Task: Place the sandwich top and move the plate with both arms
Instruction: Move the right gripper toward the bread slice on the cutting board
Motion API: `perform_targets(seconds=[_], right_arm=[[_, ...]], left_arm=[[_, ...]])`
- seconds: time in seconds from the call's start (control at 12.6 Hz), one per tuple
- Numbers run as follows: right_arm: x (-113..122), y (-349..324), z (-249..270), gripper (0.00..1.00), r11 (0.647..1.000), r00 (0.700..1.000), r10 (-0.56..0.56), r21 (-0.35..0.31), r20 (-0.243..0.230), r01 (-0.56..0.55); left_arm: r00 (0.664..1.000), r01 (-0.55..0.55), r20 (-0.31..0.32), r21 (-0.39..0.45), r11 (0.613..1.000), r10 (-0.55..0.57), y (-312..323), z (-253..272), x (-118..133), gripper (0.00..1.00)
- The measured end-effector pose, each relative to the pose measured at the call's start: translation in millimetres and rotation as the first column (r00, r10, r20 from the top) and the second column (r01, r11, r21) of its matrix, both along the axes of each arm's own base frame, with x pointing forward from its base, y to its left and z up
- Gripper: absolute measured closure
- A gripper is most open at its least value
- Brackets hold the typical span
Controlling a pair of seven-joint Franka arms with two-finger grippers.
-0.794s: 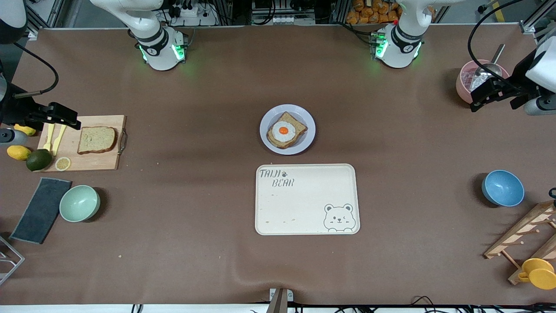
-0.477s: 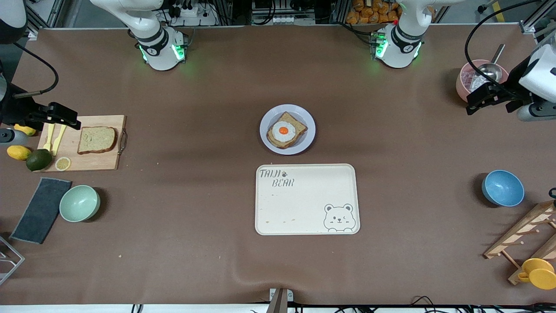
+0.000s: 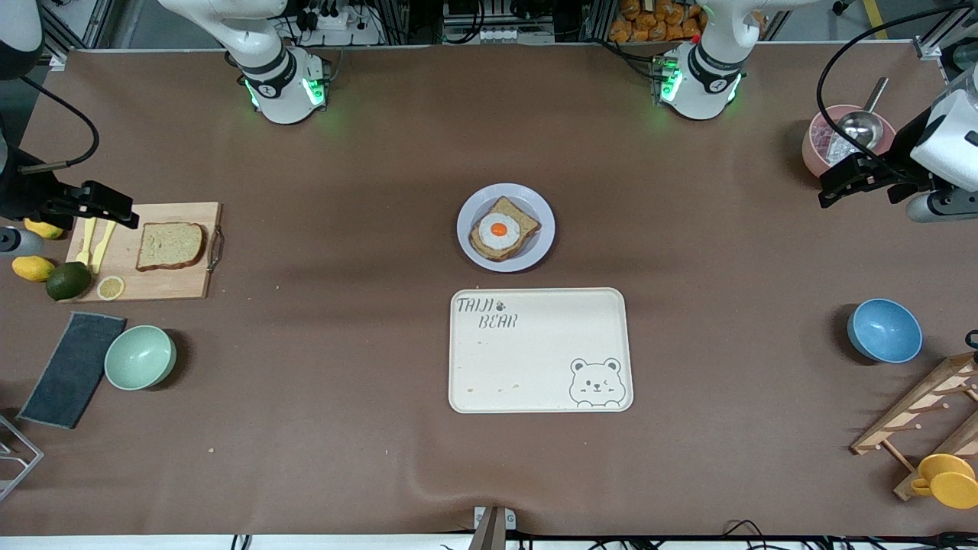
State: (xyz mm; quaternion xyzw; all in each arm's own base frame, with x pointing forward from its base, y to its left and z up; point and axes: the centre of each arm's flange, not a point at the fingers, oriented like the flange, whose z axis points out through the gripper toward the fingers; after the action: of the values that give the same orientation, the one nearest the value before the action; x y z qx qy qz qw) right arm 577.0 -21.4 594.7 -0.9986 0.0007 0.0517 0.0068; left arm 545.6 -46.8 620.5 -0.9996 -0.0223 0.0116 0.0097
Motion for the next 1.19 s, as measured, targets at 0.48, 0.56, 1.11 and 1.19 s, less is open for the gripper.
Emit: perform_targets(seconds=[0.48,0.56,1.11,1.19], right_arm=[[10,-59,-65,0.00,0.999,0.998,0.029,0.025,-0.062,-0.027],[9,-73,-79,0.00,0.999,0.998,0.038,0.029,-0.057,-0.036],[-14,-146,-158,0.00,0.995,0.995,0.080,0.062,-0.064,-0.076],[-20,-155,-168,0.00,0.995,0.994,0.075,0.070,-0.078,-0.070]], left_arm=[[1.000,0.011,-0.004,0.000,1.000,-0.011,-1,-1,0,0.00],[1.000,0.011,-0.005,0.000,1.000,-0.011,-2,-1,0,0.00],[1.000,0.014,-0.026,0.002,1.000,-0.014,-3,-2,-3,0.00],[1.000,0.016,-0.027,0.002,1.000,-0.016,-4,-2,-3,0.00]])
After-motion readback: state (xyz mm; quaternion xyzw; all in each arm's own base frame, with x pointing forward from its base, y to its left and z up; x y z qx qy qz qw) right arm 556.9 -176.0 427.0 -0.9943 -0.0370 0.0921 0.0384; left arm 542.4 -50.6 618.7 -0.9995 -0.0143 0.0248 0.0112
